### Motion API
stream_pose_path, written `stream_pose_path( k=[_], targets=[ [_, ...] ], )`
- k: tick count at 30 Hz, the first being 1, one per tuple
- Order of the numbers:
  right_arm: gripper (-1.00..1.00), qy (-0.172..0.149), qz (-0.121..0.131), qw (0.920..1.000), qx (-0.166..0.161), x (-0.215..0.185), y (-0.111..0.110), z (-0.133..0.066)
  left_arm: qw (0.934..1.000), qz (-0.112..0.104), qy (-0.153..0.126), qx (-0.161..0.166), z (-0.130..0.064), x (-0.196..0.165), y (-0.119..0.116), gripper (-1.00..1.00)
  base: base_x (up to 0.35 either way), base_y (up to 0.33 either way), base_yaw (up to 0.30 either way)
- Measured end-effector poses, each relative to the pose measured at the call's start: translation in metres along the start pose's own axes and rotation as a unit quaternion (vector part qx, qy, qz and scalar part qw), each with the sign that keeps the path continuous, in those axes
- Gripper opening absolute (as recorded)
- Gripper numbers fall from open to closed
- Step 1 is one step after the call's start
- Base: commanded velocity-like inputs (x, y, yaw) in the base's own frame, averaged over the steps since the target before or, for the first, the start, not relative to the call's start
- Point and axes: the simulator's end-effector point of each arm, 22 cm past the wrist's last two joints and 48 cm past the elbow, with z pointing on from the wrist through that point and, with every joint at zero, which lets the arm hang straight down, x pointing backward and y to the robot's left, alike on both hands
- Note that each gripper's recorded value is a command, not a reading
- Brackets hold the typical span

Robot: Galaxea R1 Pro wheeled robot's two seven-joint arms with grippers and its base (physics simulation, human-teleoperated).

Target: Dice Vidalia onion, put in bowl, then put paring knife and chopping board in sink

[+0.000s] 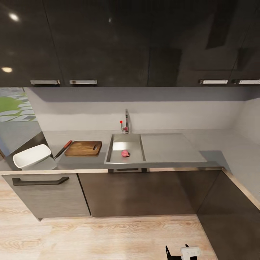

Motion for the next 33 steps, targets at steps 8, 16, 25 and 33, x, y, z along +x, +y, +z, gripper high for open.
stream_pose_path(
  k=[8,16,25,33],
  targets=[
    [1.00,0.000,0.001,1.0000,0.000,0.000,0.000,0.000,0.9997,-0.007,0.007,0.022,0.001,-0.142,-0.029,1.00,0.000,0.000,0.000],
    [1.00,0.000,0.001,1.0000,0.000,0.000,0.001,0.000,0.9990,-0.017,-0.004,0.042,0.022,-0.273,-0.054,1.00,0.000,0.000,0.000],
    [1.00,0.000,0.000,1.0000,0.000,0.000,0.000,0.000,0.9970,0.006,-0.017,0.076,0.028,-0.366,-0.100,1.00,0.000,0.000,0.000],
    [1.00,-0.001,0.001,1.0000,0.001,-0.001,0.000,0.000,0.9947,0.012,-0.023,0.099,0.045,-0.464,-0.142,1.00,0.000,0.000,-0.118]
  ],
)
